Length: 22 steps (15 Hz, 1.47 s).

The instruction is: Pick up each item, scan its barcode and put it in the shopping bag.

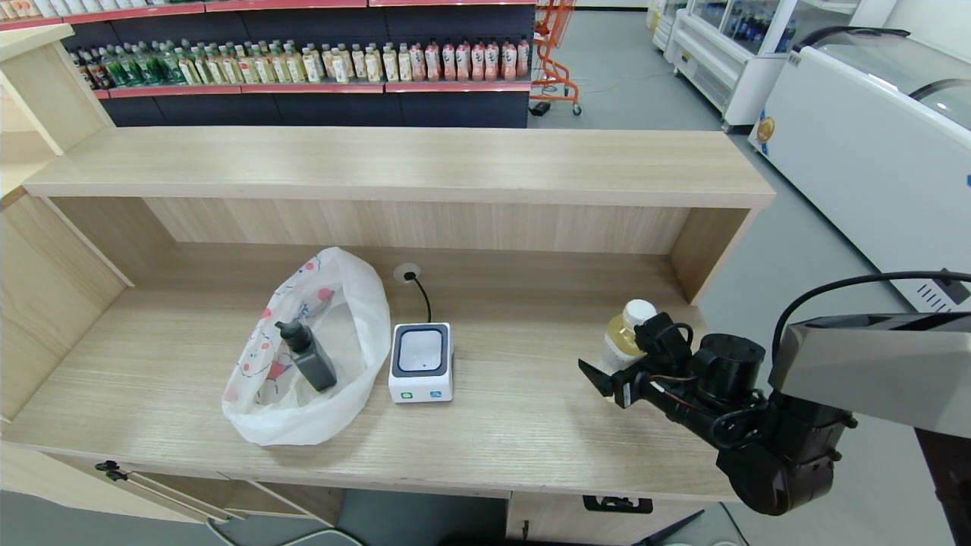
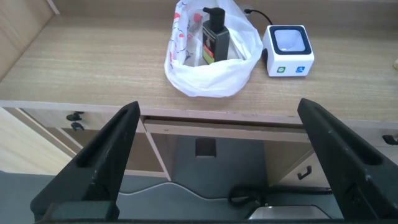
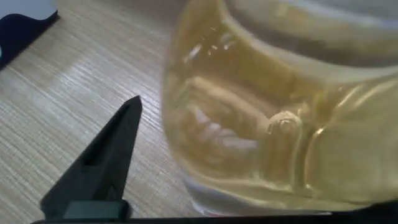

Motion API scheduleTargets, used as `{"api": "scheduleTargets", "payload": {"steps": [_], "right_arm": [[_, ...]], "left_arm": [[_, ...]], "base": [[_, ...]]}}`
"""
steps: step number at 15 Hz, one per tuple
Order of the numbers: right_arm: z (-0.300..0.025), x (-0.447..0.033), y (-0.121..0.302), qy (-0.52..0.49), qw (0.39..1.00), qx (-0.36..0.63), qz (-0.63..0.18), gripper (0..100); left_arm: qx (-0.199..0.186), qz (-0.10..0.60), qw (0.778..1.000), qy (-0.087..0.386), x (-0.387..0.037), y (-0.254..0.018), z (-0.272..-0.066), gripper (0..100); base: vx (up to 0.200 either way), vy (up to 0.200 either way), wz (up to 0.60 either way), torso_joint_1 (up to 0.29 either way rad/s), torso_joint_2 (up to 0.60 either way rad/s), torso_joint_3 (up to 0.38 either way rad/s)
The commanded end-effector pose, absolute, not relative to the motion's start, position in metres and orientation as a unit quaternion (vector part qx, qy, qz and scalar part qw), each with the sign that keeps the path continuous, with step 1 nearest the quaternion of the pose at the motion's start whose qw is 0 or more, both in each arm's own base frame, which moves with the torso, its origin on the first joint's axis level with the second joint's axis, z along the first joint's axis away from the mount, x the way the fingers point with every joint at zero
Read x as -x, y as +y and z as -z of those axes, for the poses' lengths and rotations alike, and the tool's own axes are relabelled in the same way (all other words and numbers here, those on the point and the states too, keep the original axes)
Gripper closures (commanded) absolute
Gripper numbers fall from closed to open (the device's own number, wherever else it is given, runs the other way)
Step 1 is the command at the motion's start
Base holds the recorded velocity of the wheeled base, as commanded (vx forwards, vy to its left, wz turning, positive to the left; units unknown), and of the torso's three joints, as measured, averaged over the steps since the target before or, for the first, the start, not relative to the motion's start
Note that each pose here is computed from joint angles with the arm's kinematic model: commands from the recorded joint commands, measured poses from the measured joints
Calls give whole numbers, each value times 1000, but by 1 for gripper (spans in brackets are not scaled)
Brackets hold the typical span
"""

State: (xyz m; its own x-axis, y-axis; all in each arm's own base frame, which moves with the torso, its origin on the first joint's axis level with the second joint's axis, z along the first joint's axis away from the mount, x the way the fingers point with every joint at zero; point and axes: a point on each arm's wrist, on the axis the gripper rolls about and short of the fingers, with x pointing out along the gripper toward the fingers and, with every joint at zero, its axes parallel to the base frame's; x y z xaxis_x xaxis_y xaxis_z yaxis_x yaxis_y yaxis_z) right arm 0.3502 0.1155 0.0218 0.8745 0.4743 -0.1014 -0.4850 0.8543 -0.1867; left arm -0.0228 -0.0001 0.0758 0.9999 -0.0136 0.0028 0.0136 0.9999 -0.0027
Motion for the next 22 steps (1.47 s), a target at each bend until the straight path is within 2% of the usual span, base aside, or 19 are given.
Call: {"api": "scheduleTargets", "payload": {"steps": [1, 9, 13, 15, 17, 19, 22], "right_arm": [[-21, -352, 114, 26, 963, 105, -248, 100], [-24, -353, 100, 18, 961, 139, -239, 100], [-63, -347, 93, -21, 967, 96, -233, 100], [-89, -327, 88, -30, 965, 49, -257, 100], [-92, -309, 88, -12, 960, 30, -280, 100], [-109, -284, 90, 10, 950, -8, -312, 100], [-148, -251, 91, 37, 923, -25, -382, 100]], "left_arm": [[2, 7, 1000, -1, 23, 0, -76, 0], [2, 6, 1000, -2, 23, 0, -76, 0], [2, 7, 1000, -2, 23, 0, -76, 0], [2, 7, 1000, -1, 23, 0, -76, 0], [2, 6, 1000, -2, 23, 0, -76, 0], [2, 7, 1000, -1, 23, 0, -76, 0], [2, 6, 1000, -2, 23, 0, -76, 0]], "base": [[0, 0, 0, 0, 0, 0], [0, 0, 0, 0, 0, 0], [0, 0, 0, 0, 0, 0], [0, 0, 0, 0, 0, 0], [0, 0, 0, 0, 0, 0], [0, 0, 0, 0, 0, 0], [0, 0, 0, 0, 0, 0]]}}
